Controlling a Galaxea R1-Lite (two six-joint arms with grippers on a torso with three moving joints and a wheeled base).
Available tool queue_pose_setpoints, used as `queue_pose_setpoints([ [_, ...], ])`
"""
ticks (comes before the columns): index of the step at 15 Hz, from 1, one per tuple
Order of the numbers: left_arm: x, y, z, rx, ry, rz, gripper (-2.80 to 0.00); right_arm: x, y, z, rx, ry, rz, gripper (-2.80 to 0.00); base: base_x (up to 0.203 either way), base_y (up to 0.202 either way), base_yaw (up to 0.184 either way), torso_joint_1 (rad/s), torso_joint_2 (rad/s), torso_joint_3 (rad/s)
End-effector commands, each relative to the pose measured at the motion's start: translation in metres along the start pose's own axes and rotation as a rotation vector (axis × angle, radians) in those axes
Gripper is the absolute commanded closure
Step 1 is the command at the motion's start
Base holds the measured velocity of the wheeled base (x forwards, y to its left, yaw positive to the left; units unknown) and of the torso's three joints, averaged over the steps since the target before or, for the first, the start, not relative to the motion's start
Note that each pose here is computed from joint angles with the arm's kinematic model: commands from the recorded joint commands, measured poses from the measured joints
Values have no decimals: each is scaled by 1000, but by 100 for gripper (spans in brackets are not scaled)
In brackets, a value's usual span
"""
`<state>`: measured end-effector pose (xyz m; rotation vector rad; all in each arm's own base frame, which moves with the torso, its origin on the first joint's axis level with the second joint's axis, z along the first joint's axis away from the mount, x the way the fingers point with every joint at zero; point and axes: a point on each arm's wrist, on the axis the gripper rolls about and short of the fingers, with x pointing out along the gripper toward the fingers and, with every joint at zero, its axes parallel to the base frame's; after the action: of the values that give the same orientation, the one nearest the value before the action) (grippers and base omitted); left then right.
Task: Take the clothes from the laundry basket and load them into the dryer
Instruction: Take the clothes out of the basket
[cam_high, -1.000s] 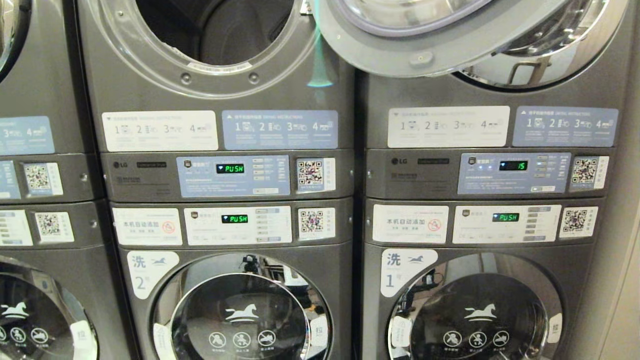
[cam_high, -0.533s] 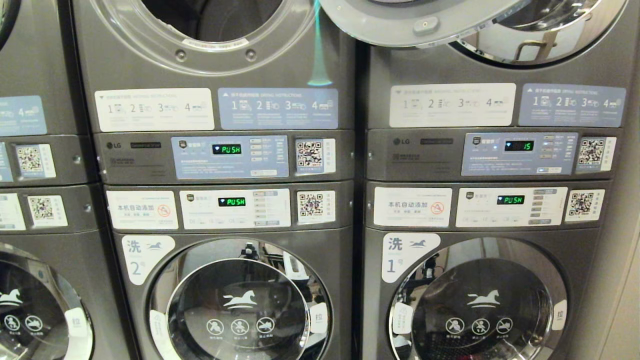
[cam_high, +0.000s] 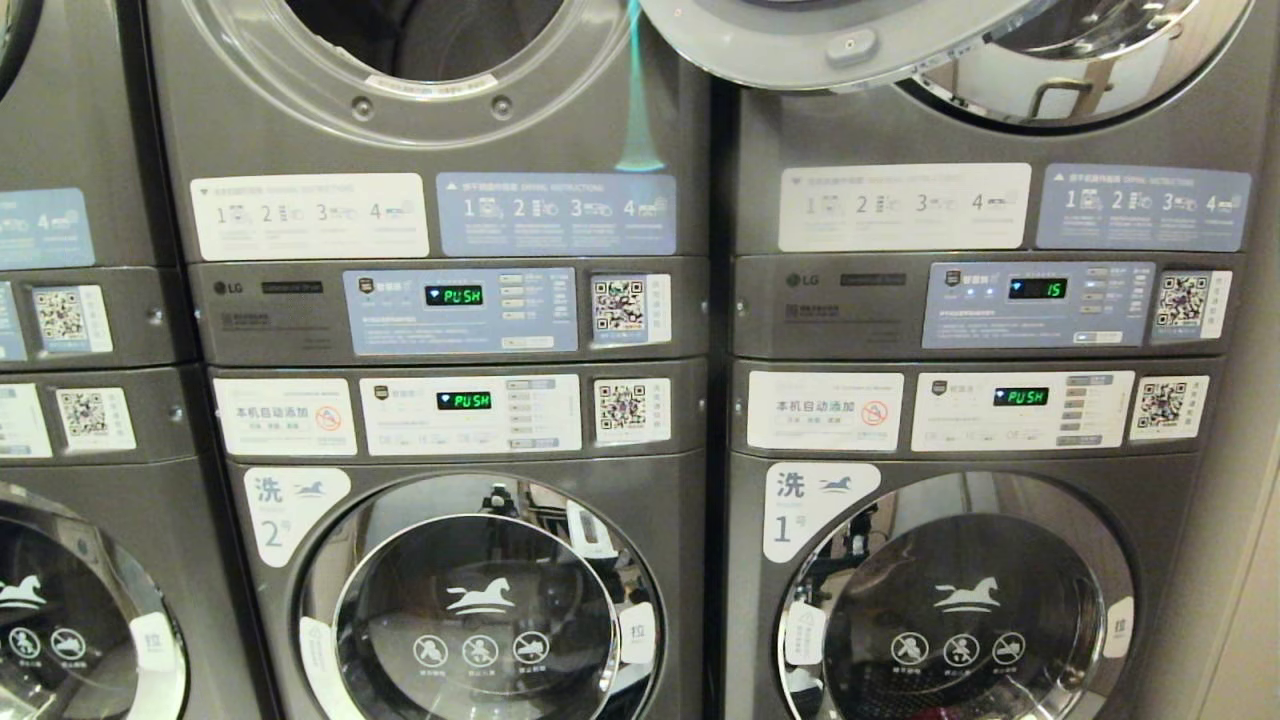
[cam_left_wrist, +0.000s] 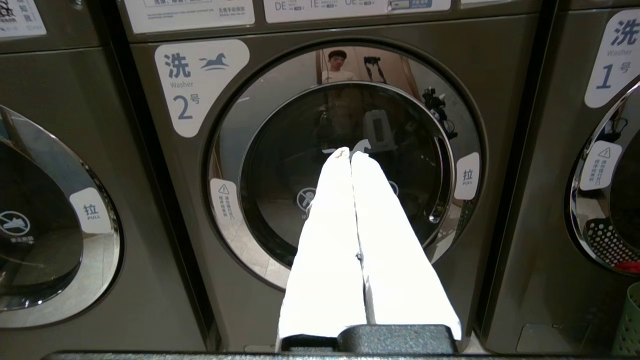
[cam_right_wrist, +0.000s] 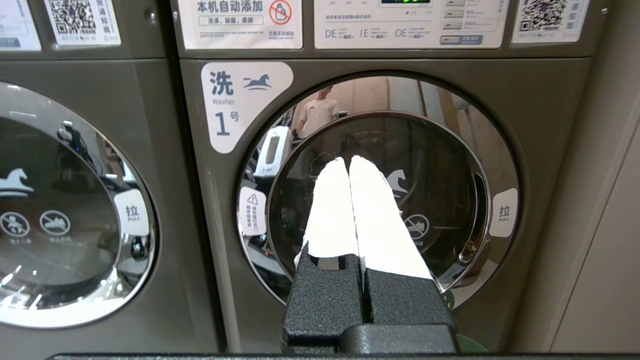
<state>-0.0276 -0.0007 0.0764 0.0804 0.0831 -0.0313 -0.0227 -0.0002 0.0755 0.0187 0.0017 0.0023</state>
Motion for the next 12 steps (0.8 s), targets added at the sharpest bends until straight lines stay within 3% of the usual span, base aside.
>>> queue_pose_setpoints([
  [1,0,0,0,1,0,0,0,0,0,0,0,0,1,0,0,0,0,-66,105,109],
  [4,0,0,0,0,0,0,0,0,0,0,0,0,1,0,0,0,0,-18,36,-56],
  [12,0,0,0,-4,0,3,0,0,0,0,0,0,1,0,0,0,0,3,5,-186],
])
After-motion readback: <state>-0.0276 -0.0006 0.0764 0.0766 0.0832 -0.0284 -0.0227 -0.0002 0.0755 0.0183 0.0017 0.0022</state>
